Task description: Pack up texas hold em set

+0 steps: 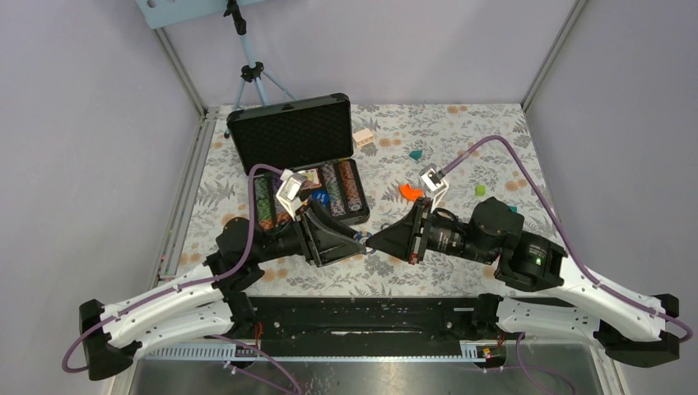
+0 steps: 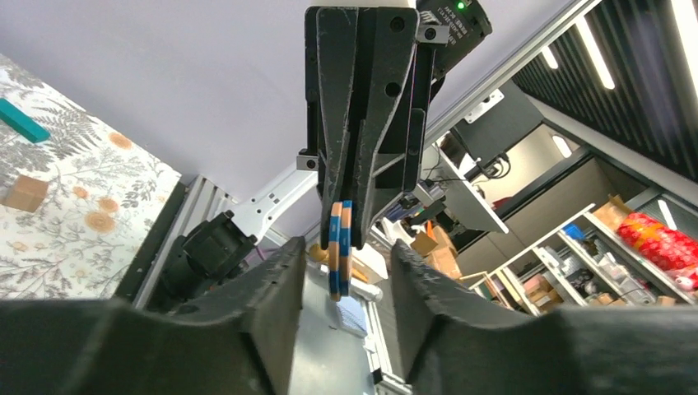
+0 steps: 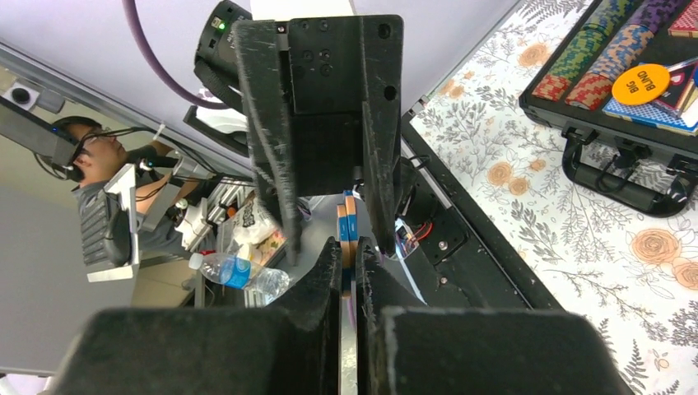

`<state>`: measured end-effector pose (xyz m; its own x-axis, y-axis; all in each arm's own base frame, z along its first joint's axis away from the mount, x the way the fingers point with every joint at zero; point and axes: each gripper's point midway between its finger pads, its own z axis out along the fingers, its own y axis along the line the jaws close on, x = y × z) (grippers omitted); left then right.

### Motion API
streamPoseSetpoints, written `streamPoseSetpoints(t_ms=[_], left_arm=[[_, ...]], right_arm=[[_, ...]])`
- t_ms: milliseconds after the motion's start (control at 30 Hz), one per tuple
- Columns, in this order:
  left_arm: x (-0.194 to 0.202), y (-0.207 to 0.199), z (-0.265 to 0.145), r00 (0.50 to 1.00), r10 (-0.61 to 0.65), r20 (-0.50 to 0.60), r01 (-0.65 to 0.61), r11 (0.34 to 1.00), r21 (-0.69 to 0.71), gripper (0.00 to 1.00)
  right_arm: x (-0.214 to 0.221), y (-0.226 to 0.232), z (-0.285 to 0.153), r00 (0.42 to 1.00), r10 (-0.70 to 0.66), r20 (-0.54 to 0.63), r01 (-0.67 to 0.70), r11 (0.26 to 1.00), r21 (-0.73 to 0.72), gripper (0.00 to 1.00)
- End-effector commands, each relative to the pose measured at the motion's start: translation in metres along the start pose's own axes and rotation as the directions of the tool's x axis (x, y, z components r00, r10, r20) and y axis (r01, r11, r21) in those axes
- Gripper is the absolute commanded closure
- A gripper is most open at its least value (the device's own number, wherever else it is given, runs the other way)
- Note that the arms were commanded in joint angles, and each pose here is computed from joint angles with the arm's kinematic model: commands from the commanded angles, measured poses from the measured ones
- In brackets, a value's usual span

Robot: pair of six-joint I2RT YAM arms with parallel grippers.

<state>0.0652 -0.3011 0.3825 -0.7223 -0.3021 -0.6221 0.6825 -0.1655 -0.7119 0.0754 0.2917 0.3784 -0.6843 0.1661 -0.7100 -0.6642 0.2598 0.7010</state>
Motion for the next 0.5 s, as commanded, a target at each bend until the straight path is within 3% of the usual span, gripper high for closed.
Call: streamPoseSetpoints(t_ms=[0,67,267,467], left_arm=[[-0.015,-0.016,-0.001,0.998,0.056,0.037,-0.056,0.998,0.009,0.47],[-0.017,-0.007,-0.005,0.996,0.079,0.046,-0.076,0.996,-0.053,0.36],[-0.031,0.019,-0.033,0.985,0.151,0.086,-0.125,0.961,-0.248,0.15],[-0.058,0.06,-0.088,0.963,0.245,0.111,-0.149,0.829,-0.539,0.05]], right_arm=[[-0.023,0.008,-0.003,0.996,-0.046,0.082,0.047,0.999,-0.007,1.0],[-0.028,0.002,-0.007,0.992,-0.08,0.1,0.077,0.997,0.032,1.0],[-0.043,-0.017,-0.013,0.97,-0.205,0.132,0.184,0.971,0.154,1.0],[-0.048,-0.058,0.008,0.951,-0.3,0.08,0.267,0.922,0.282,1.0]])
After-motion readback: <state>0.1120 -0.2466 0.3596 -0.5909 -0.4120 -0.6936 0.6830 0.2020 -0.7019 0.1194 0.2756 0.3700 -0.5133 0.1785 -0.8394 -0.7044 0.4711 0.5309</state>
